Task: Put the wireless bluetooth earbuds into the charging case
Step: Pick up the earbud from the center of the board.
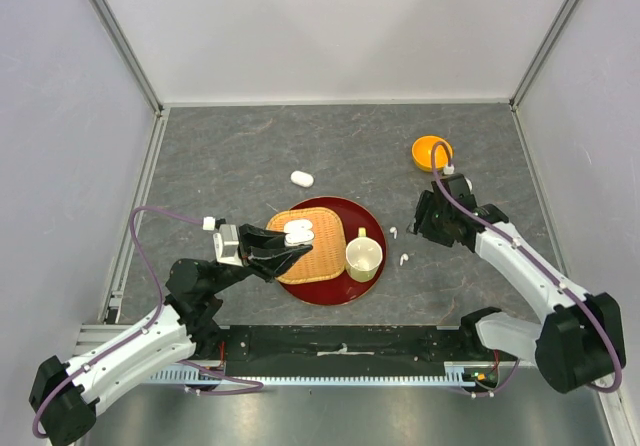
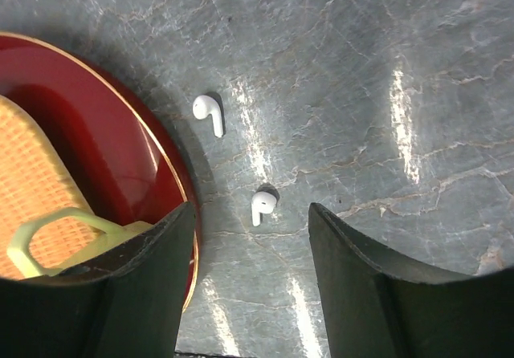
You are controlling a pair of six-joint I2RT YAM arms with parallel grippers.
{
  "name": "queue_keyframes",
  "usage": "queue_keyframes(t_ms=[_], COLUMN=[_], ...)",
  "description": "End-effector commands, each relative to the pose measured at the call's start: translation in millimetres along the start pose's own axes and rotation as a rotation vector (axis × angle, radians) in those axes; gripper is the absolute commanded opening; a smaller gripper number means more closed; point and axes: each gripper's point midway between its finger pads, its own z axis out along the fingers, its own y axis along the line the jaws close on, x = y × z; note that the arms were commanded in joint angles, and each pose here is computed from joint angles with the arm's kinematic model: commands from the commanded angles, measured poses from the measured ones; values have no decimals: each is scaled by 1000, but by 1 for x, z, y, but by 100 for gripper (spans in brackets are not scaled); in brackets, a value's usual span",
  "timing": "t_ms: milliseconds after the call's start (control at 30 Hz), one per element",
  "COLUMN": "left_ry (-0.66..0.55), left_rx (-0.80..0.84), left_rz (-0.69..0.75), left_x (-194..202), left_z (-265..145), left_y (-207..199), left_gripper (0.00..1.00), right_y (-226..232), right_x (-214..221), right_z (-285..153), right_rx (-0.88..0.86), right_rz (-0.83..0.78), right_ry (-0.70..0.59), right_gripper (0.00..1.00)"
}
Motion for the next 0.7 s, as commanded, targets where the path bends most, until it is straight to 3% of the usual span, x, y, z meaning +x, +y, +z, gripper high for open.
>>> queue_keyframes(t_ms=[0, 300, 667], left_ry=[-36, -29, -25], left_rx=[-10, -28, -26], left_rz=[29, 28, 18], left_x=[-13, -11, -10], left_z=[3, 3, 4], left_y=[1, 4, 4], left_gripper=[2, 2, 2], right_y=[11, 10, 33], right_x=[-6, 7, -4], right_z=[10, 27, 49], right_rx=[-49, -61, -128], right_rz=[-85, -46, -216], right_ry=[3, 36, 40], right_gripper=[65, 64, 60])
